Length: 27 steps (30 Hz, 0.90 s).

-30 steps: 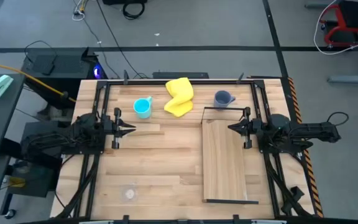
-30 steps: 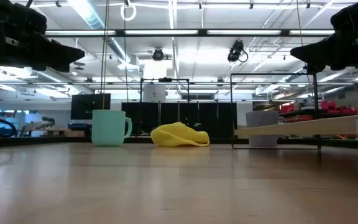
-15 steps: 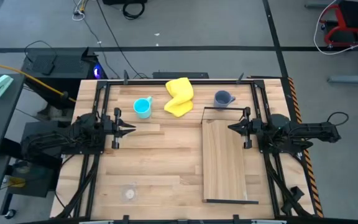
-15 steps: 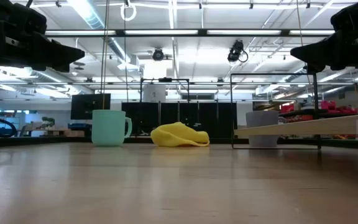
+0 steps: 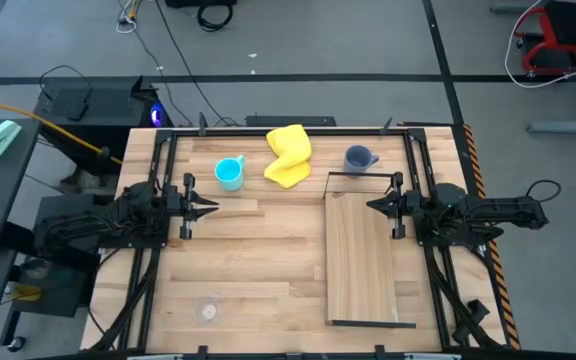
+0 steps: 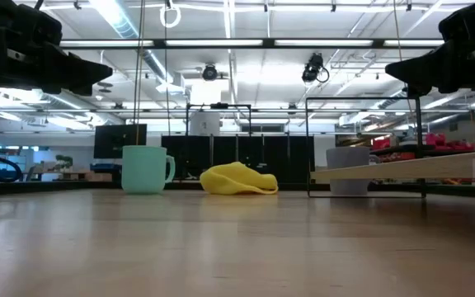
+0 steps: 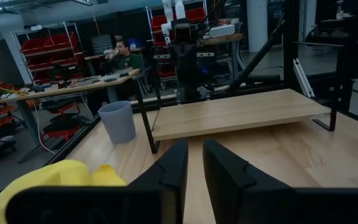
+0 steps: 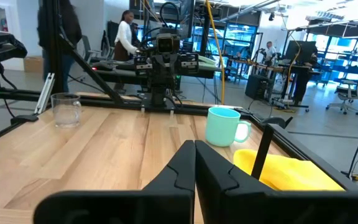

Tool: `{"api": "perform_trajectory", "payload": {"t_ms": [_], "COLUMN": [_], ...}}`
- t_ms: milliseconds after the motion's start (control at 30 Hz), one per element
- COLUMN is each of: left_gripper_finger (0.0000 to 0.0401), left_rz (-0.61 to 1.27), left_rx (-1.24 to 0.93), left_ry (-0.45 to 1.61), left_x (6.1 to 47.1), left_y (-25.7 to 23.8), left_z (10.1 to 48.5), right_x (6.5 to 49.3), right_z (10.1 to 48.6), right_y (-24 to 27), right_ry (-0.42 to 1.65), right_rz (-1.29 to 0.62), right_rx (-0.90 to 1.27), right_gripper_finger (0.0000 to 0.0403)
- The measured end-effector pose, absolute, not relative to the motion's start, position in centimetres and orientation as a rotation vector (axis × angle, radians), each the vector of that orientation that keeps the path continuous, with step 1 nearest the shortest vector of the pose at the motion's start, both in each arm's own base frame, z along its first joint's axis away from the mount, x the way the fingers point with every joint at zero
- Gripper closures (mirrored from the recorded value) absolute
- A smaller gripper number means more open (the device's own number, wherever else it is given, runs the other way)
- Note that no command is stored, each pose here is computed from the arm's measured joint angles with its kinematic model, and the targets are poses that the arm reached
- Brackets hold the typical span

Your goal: Stack small to large cups/mugs on shelf

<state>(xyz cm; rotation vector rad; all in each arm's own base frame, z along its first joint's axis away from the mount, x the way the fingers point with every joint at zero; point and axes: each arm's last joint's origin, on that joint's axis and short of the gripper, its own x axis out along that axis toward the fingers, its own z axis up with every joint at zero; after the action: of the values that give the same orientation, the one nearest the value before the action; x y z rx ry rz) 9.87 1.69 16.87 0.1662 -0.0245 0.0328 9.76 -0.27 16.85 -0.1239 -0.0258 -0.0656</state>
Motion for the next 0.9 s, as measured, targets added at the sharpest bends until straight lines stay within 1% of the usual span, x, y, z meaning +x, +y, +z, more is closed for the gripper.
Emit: {"api": "perform_trajectory", "payload": {"t_ms": [167, 367, 500, 700, 767, 900], "left_gripper_finger": [0.0348, 0.0343, 0.034, 0.0344, 0.0347, 0.0348], "left_rz": [0.033, 0.033, 0.034, 0.034, 0.034, 0.035], "left_rx": [0.166, 0.166, 0.207, 0.202, 0.202, 0.202], "left_ry": [-0.024, -0.025, -0.032, -0.032, -0.034, -0.036], "left_x": [9.87, 9.87, 9.86, 9.86, 9.86, 9.86], "left_y": [1.69, 1.69, 1.69, 1.69, 1.69, 1.69], "left_z": [16.87, 16.87, 16.95, 16.95, 16.97, 16.99], "right_x": [9.76, 9.76, 9.76, 9.76, 9.75, 9.74], "right_z": [16.86, 16.86, 16.87, 17.0, 17.14, 17.33], "right_y": [-0.28, -0.27, -0.27, -0.27, -0.27, -0.27], "right_ry": [-0.026, -0.026, -0.028, -0.042, -0.059, -0.088], "right_rz": [-0.066, -0.066, -0.066, -0.066, -0.065, -0.051], "right_rx": [-0.124, -0.124, -0.131, -0.117, -0.033, 0.305], "right_gripper_finger": [0.0393, 0.0393, 0.0393, 0.0393, 0.0393, 0.0393]}}
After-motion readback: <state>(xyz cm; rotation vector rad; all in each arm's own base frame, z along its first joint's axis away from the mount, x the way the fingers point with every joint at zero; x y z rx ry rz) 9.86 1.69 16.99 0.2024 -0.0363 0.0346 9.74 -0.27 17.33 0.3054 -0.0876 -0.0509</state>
